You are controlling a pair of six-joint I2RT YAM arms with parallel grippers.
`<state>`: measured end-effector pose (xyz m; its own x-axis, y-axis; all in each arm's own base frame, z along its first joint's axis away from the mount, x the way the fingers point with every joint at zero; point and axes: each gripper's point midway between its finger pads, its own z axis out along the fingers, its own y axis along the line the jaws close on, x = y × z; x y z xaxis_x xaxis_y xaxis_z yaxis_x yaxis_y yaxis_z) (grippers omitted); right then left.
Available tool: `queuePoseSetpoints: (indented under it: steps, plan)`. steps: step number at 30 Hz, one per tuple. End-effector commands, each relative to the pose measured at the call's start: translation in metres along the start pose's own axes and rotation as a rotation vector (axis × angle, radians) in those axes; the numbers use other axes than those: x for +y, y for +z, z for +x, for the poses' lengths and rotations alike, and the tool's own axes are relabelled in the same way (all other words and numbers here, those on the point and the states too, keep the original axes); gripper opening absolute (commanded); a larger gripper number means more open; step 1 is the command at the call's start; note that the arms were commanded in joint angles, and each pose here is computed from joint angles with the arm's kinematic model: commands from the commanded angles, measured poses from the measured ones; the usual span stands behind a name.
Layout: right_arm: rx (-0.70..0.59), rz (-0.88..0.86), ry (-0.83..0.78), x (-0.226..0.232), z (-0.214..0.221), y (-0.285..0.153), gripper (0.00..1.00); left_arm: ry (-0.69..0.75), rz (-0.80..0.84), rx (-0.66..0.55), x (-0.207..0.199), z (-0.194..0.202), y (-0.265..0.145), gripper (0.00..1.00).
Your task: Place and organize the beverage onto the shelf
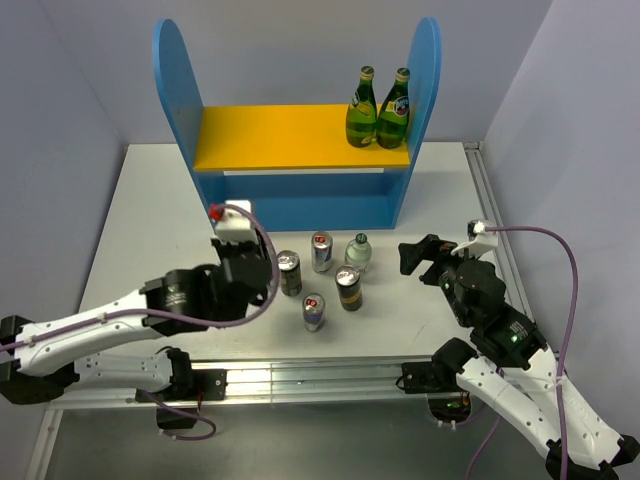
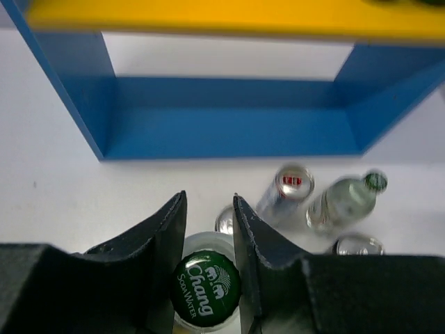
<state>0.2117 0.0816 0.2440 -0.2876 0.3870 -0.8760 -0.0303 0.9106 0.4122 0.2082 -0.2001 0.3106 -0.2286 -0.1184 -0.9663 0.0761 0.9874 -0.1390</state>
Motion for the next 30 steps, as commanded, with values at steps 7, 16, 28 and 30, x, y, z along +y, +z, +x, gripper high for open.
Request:
queuePoseSetpoints:
  steps: [7,16,28,30]
  plan:
    - [-0.025,-0.017,0.017,0.004,-0.005,0.000,1.00,-0.117,0.024,-0.346,0.021,-0.213,0.013,0.00]
    - [-0.036,-0.024,0.029,0.003,-0.006,-0.003,1.00,-0.046,-0.018,-0.373,0.033,-0.290,0.083,0.00]
    - [-0.043,-0.030,0.035,0.003,-0.008,-0.005,1.00,-0.005,-0.105,-0.299,0.090,-0.292,0.194,0.00]
    - [-0.042,-0.029,0.034,0.003,-0.007,-0.004,1.00,-0.015,-0.096,-0.274,0.093,-0.281,0.205,0.00]
